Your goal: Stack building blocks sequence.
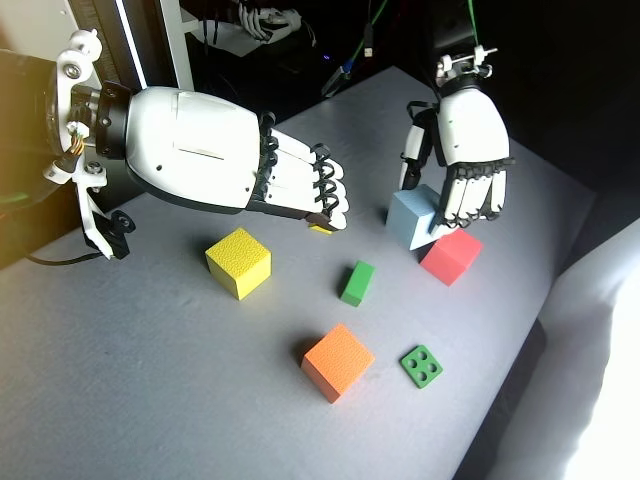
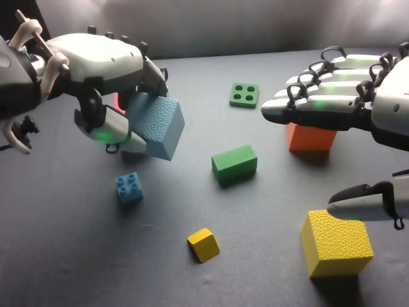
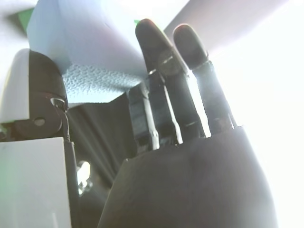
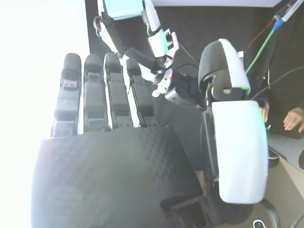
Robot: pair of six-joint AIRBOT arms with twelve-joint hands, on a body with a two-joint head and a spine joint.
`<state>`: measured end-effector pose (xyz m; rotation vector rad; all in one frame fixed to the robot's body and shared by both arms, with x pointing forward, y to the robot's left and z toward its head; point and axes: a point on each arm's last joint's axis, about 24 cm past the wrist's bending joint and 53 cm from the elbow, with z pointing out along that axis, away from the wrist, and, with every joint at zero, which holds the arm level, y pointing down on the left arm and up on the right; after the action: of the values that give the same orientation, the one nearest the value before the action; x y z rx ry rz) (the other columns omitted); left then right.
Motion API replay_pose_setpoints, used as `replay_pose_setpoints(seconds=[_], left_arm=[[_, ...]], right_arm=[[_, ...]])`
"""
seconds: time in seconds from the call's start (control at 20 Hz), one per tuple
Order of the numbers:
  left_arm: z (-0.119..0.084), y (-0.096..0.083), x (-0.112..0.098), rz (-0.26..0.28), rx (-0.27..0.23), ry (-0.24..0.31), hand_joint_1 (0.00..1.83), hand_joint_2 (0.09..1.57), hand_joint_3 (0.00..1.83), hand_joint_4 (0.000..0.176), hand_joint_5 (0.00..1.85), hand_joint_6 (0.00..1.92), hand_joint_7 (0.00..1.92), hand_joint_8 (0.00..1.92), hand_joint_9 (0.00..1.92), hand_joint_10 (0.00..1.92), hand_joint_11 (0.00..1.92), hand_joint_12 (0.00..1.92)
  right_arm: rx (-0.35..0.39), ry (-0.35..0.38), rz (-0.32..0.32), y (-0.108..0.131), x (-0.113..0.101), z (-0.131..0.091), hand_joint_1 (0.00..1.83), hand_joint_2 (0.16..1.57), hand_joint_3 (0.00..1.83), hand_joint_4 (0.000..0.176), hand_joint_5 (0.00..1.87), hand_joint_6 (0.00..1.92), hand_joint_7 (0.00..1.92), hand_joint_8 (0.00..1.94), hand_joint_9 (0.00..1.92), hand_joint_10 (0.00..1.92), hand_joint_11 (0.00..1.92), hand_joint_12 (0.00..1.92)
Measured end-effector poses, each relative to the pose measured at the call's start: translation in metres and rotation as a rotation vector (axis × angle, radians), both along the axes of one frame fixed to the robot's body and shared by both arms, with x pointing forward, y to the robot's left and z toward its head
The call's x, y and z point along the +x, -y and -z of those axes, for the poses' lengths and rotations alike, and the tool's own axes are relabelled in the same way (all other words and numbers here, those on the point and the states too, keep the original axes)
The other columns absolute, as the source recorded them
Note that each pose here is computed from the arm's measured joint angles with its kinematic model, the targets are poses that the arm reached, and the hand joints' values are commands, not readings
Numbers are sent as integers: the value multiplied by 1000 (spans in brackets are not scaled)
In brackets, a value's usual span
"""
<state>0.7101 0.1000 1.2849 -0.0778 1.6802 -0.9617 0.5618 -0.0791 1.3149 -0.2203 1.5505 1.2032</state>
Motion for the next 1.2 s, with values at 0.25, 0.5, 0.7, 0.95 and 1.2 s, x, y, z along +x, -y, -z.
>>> replay_pose_setpoints(seconds=[0.25,0.5,0.7,0.95,1.2], left_arm=[[-6,-2,10,16,18,7,1184,1182,2,0,914,1061,800,1328,686,991,333,1374],[-18,-14,19,-4,15,30,1173,1207,0,0,854,1126,782,1378,675,960,294,1387],[-17,-16,24,5,29,25,1167,1206,2,15,843,1178,781,1345,665,946,278,1407],[-11,-17,33,26,70,10,1171,1201,0,17,837,1177,807,1317,682,948,313,1411],[-13,-23,44,12,93,21,1163,1215,0,12,833,1184,766,1377,659,965,260,1391]], right_arm=[[1,0,0,0,0,0,501,1169,2,0,112,4,131,2,99,1,0,244],[0,0,0,0,0,0,559,1154,0,0,155,9,159,4,114,6,0,325],[0,0,0,0,0,0,509,1162,2,0,121,1,154,3,126,5,0,371],[0,1,0,0,0,0,521,1162,1,0,135,3,163,1,139,4,0,380],[1,1,-2,-1,0,0,544,1157,0,0,167,2,183,0,158,4,0,441]])
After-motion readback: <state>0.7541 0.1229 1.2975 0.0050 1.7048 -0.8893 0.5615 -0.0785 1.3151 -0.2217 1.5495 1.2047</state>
